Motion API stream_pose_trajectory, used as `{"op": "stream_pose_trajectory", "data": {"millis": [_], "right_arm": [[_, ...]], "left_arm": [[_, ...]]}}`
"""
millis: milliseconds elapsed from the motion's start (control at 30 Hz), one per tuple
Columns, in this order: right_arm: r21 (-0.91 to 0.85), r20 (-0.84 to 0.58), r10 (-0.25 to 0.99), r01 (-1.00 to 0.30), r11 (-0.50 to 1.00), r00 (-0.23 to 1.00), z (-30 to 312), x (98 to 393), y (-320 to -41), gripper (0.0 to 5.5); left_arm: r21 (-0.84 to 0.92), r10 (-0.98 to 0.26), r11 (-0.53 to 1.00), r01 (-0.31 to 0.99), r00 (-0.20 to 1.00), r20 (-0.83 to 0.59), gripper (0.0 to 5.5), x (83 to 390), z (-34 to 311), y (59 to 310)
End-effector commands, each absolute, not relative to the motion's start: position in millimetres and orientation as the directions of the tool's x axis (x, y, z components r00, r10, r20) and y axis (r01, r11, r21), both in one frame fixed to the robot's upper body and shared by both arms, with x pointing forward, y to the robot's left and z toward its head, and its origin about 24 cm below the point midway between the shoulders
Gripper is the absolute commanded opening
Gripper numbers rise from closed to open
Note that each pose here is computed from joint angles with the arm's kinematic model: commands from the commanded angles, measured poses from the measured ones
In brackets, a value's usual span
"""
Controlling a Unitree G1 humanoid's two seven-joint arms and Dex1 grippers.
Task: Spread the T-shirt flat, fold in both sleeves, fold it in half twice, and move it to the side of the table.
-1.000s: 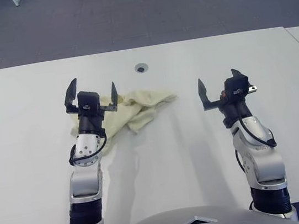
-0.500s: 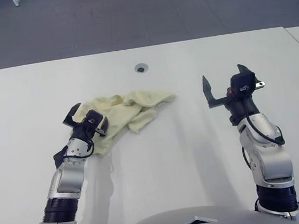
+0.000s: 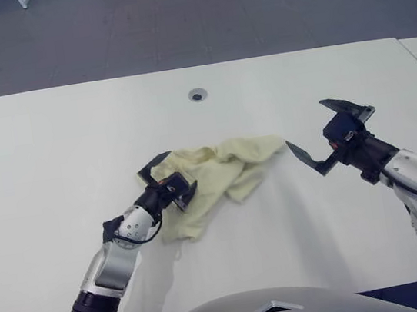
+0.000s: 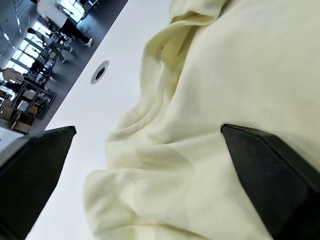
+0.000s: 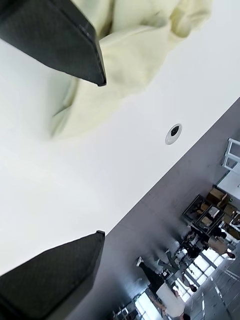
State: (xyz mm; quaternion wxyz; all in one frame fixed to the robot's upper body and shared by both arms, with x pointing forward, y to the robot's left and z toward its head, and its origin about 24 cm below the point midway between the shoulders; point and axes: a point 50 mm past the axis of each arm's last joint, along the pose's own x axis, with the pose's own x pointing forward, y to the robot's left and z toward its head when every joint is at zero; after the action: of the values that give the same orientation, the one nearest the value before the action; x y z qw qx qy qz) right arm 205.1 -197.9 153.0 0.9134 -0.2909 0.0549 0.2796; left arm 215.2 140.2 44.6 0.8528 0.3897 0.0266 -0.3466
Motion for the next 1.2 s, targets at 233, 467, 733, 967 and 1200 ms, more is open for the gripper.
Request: {"op": "stream_pose_trajectory", "data": {"millis": [233, 467, 733, 967, 1200], "right_arm": [[-0.422, -0.392, 0.609, -0.723, 0.547, 0.690, 154, 163, -173, 5.37], [-0.477, -0.488, 0.591, -0.764, 0.435, 0.642, 140, 160, -171, 5.37], [-0.549, -0.558, 0.540, -0.768, 0.329, 0.630, 127, 152, -178, 5.37], [-0.625, -0.571, 0.498, -0.739, 0.252, 0.652, 113, 156, -180, 5.37], [-0.666, -0.535, 0.488, -0.700, 0.259, 0.690, 102, 168, -170, 5.18]], "left_arm": [[0.618, -0.765, 0.155, 0.771, 0.489, -0.418, 5.40, 188, 36, 84], [0.634, -0.720, 0.159, 0.757, 0.528, -0.450, 5.40, 189, 48, 98], [0.635, -0.724, 0.191, 0.748, 0.545, -0.424, 5.40, 190, 55, 93], [0.636, -0.724, 0.190, 0.748, 0.544, -0.424, 5.40, 189, 59, 93], [0.635, -0.728, 0.173, 0.753, 0.532, -0.433, 5.40, 192, 62, 96]]}}
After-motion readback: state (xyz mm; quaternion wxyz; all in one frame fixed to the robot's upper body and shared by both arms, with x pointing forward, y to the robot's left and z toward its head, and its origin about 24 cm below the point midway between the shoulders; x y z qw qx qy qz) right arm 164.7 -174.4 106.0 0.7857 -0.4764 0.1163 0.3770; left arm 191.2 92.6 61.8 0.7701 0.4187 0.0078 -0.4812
